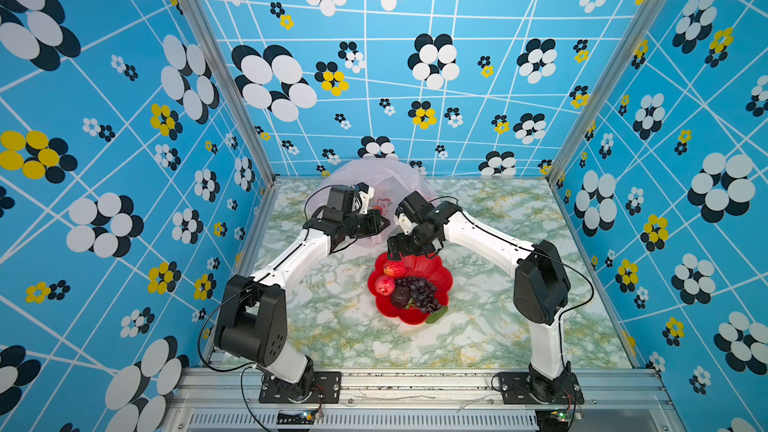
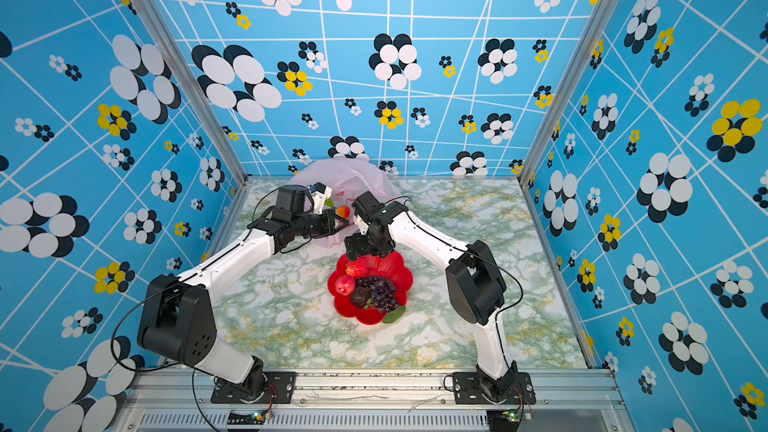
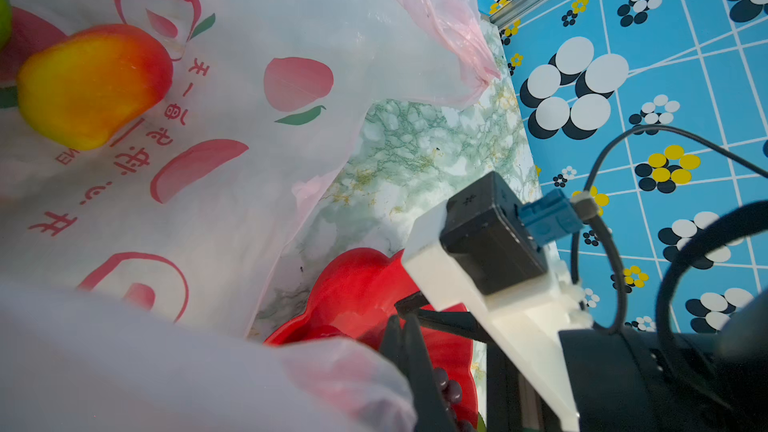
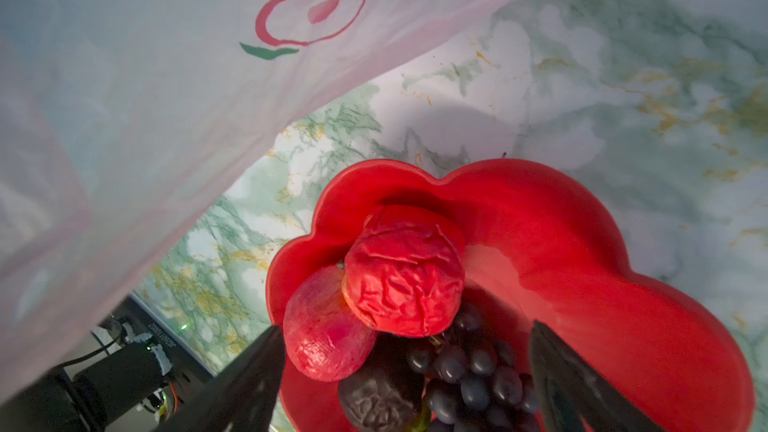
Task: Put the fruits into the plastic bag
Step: 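Close the right gripper on the wrinkled red apple and lift it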
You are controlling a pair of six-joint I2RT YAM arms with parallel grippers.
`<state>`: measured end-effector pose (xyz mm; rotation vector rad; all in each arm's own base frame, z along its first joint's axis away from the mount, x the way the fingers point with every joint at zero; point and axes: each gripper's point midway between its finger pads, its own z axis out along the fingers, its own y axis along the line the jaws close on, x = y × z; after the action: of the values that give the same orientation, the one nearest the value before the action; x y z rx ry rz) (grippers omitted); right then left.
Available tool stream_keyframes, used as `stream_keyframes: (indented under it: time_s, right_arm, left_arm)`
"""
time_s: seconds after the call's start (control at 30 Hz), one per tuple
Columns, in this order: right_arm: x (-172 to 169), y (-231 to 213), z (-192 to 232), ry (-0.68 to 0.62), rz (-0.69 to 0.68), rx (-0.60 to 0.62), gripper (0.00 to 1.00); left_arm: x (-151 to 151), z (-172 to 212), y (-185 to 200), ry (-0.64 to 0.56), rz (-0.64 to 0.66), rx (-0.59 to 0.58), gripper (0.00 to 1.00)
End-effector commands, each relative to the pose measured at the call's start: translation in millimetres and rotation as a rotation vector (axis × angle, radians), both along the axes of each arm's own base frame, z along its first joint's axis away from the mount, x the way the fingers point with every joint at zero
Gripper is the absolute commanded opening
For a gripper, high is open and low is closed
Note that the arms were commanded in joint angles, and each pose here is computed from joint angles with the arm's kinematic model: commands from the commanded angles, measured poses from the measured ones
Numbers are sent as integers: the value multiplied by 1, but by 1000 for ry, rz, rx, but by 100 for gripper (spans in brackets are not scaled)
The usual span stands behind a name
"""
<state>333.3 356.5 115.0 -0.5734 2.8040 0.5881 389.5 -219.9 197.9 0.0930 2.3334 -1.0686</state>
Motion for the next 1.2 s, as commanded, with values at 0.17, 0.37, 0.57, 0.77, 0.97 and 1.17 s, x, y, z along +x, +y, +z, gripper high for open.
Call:
stream_keyframes:
  time_s: [0.17,0.37,0.57,0.77,0.97,1.17]
  right_arm:
    - [-6,10,-25,69,-19,18,93]
    - [-6,12,-36,87,-24,14,93]
    - [-6,14,-44,101,-32,13,92]
    - [-8,14,-53,116,-37,-1,92]
    - [-10,14,-62,128,-41,-17,90]
    - [-9,13,-63,124,-45,-27,89]
  left_arm:
    - [4,12,-1,-31,-2,9,0]
    - [4,9,-1,-24,-4,11,0]
    - [4,9,-1,-24,-3,10,0]
    - [4,11,-1,-29,-2,10,0]
    - [4,11,-1,-27,-3,9,0]
    - [4,10,-1,-24,-4,9,0]
